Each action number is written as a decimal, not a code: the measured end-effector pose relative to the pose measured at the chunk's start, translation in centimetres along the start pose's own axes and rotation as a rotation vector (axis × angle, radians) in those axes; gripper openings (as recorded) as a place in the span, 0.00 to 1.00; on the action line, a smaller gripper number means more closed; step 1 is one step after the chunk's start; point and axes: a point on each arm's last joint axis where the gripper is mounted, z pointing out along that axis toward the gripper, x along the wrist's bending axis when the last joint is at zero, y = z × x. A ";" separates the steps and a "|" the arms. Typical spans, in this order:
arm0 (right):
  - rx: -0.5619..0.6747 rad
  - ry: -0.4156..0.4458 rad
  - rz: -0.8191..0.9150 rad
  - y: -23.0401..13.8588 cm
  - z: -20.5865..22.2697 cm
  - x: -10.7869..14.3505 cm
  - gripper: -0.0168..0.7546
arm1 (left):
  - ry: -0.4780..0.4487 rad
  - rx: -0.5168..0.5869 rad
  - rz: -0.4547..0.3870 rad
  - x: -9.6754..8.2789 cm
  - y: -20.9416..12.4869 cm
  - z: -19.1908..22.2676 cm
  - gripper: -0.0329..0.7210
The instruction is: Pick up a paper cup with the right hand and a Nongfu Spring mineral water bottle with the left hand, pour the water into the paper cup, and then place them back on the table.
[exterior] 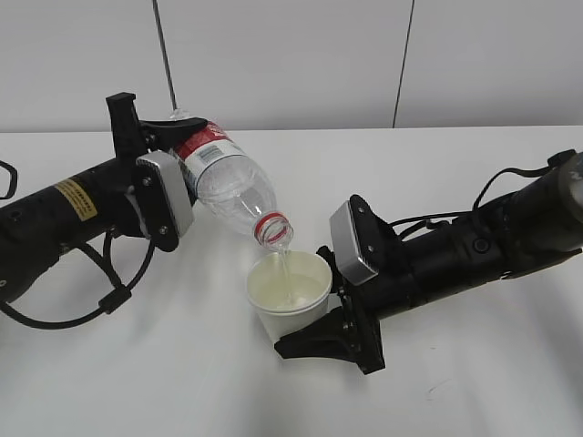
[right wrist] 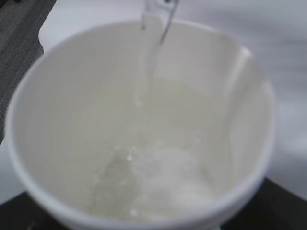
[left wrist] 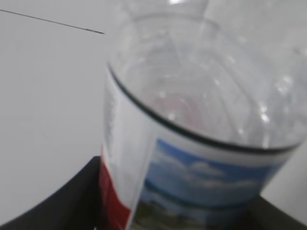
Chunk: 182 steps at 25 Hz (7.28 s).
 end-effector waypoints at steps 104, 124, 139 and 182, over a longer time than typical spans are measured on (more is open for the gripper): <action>-0.245 -0.894 0.336 -8.5 -1.6 -6.8 0.87 | -0.253 0.011 -1.371 -6.0 0.6 0.5 0.83; -0.015 -1.220 0.556 -9.6 -7.8 1.5 0.85 | -0.037 0.265 -1.445 -5.6 -4.1 -5.4 0.83; -0.132 -1.479 0.592 -10.9 -13.8 -3.0 0.82 | 0.368 0.587 -1.257 -4.0 -8.9 -7.4 0.83; 0.753 -0.858 1.276 6.0 -21.8 -9.2 0.79 | -0.440 1.536 -1.380 15.6 -10.6 -5.8 0.76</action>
